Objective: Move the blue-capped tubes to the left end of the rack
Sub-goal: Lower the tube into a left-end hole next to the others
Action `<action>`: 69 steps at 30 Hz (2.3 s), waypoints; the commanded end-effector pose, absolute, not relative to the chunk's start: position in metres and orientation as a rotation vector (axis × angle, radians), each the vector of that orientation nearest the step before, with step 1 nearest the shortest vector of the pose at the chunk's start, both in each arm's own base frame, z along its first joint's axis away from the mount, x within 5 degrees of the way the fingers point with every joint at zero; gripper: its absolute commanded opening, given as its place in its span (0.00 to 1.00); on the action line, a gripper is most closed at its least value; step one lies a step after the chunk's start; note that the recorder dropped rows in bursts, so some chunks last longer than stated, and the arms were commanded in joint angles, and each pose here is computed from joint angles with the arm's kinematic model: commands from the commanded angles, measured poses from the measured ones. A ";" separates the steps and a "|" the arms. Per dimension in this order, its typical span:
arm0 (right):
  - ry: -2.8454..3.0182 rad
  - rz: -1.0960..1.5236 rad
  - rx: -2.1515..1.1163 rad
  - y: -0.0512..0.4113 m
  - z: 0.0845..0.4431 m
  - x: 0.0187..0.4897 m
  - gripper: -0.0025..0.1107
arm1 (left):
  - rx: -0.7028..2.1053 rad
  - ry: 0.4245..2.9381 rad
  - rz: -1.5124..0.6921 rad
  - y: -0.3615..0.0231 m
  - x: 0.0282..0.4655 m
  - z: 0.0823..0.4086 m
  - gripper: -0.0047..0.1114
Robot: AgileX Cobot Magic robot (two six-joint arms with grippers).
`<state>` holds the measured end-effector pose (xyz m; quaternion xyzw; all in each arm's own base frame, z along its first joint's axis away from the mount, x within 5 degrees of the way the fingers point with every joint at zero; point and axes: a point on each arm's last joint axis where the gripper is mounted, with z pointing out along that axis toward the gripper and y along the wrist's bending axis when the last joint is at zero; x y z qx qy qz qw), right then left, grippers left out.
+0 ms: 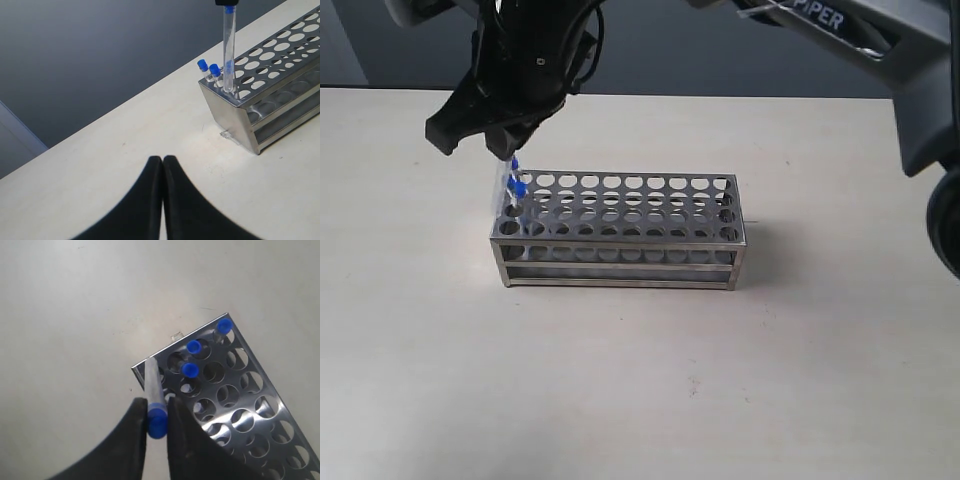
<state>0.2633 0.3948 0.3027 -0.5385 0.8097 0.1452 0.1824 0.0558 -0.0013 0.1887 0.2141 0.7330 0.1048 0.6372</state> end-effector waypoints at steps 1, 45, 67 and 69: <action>2.294 0.400 -1.520 0.397 0.298 0.265 0.02 | 0.489 1.665 0.232 -0.002 0.056 0.191 0.05; 2.292 0.368 -1.471 0.393 0.310 0.261 0.02 | 0.485 1.671 0.229 -0.002 0.056 0.190 0.05; 2.348 0.362 -1.540 0.393 0.286 0.258 0.02 | 0.486 1.669 0.228 -0.002 0.056 0.191 0.05; 2.364 0.373 -1.559 0.397 0.275 0.259 0.02 | 0.486 1.669 0.228 -0.002 0.056 0.191 0.05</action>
